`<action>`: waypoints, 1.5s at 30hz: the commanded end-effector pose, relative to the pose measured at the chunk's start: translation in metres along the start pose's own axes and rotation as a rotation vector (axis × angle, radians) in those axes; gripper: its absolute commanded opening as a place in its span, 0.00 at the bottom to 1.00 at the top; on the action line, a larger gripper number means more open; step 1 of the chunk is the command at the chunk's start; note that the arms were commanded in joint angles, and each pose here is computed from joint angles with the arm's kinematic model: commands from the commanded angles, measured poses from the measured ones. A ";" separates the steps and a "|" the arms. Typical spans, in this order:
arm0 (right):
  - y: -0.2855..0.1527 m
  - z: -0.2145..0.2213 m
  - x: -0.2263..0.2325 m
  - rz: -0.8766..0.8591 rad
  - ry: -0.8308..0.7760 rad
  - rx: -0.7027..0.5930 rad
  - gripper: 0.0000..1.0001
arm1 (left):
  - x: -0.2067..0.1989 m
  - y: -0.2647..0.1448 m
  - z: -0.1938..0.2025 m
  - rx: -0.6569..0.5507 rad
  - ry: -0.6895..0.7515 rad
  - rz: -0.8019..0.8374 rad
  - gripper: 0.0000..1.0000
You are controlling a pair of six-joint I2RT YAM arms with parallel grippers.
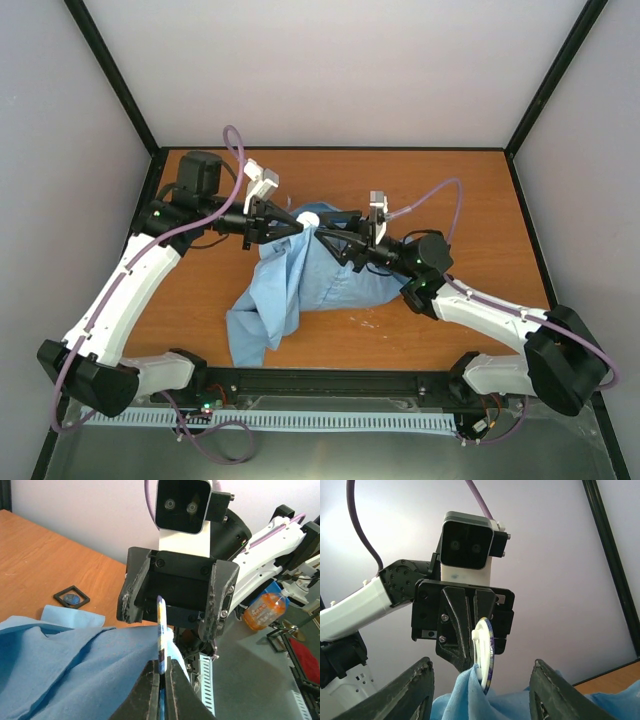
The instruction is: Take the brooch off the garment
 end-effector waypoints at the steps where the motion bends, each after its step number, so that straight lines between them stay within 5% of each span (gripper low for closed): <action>1: 0.007 -0.007 0.006 -0.017 0.003 -0.038 0.49 | -0.019 -0.003 -0.004 -0.017 0.008 0.079 0.01; 14: 0.016 -0.005 0.000 0.063 0.006 -0.005 0.19 | -0.010 -0.001 -0.001 -0.021 0.038 0.039 0.01; 45: 0.025 0.014 -0.011 0.186 0.033 0.109 0.04 | -0.010 0.005 0.005 0.038 0.233 -0.023 0.01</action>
Point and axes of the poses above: each gripper's point midway between its finger pads, its own y axis out along the fingers, its own x axis along the line the jaws close on, z = x × y, the point moved 4 cm from there along -y, back along the fingers, and after that the axes turned 15 degrees about -y, right-handed, at the moved point
